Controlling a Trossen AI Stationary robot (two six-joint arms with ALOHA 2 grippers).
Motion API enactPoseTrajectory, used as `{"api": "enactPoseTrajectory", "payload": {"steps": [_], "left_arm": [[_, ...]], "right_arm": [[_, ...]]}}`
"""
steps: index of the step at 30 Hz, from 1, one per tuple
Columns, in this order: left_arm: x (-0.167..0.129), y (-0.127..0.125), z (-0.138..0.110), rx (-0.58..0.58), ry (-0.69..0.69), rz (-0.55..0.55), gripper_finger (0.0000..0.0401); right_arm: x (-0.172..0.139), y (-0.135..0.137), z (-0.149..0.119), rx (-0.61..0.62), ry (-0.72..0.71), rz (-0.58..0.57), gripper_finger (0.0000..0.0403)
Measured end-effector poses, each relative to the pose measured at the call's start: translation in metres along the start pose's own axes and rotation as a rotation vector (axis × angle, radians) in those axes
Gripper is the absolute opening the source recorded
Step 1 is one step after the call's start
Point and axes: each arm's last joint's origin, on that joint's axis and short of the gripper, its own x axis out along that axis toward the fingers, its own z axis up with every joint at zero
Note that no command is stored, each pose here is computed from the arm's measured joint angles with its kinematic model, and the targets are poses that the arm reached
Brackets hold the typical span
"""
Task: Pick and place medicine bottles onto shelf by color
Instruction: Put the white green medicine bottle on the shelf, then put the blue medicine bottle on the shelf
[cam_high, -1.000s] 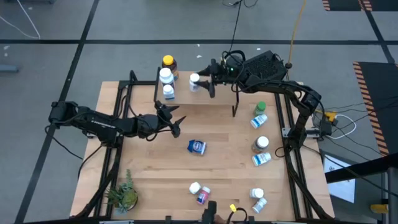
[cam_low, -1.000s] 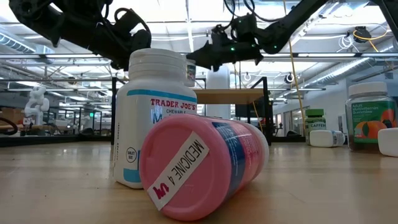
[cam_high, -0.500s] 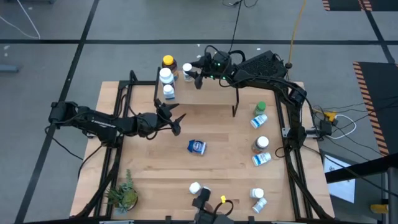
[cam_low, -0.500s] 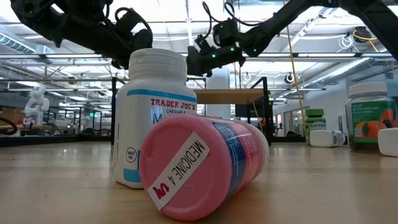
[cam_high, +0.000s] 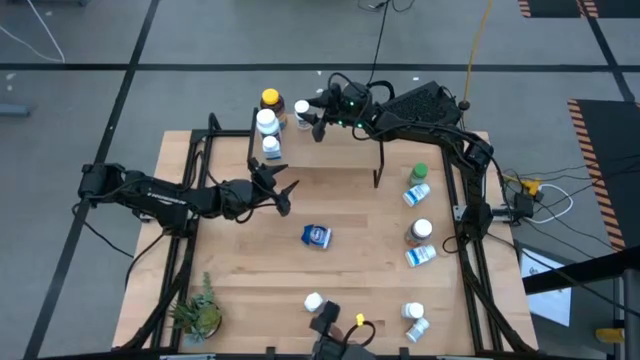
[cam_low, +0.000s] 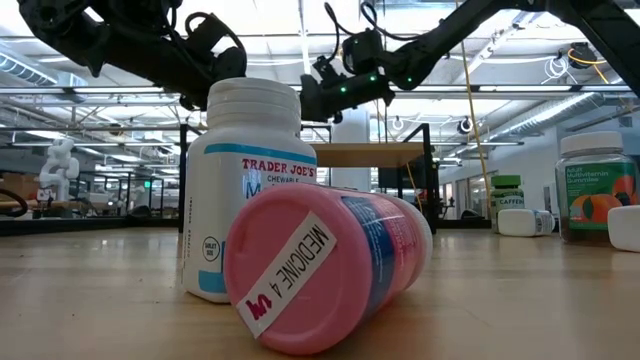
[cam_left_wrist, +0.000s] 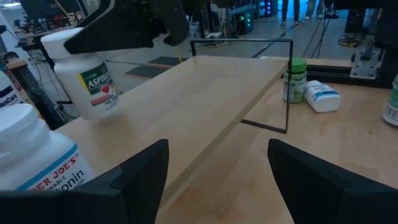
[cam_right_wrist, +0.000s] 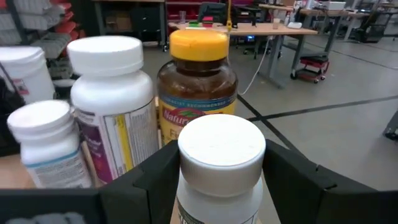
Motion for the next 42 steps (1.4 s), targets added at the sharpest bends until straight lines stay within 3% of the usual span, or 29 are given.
{"api": "enactPoseTrajectory", "payload": {"steps": [20, 25, 31, 37, 42], "left_arm": [[0.0, -0.001, 0.0, 0.026, -0.002, -0.033, 0.0273], [0.0, -0.001, 0.0, 0.026, -0.002, -0.034, 0.0274], [0.0, -0.003, 0.0, 0.026, -0.008, -0.118, 0.0273], [-0.001, -0.006, -0.004, 0.098, 0.021, -0.198, 0.0274], [-0.001, -0.008, -0.008, 0.116, 0.056, -0.27, 0.0273]], "right_arm": [[0.004, 0.0, -0.006, 0.031, 0.001, -0.005, 0.0214], [0.004, 0.0, -0.007, 0.035, 0.009, -0.004, 0.0247], [0.003, 0.0, -0.005, 0.034, 0.001, -0.003, 0.0301], [-0.024, 0.005, 0.03, 0.003, 0.004, 0.037, 0.0324], [-0.062, 0.023, 0.056, -0.058, 0.128, 0.168, 0.0324]]}}
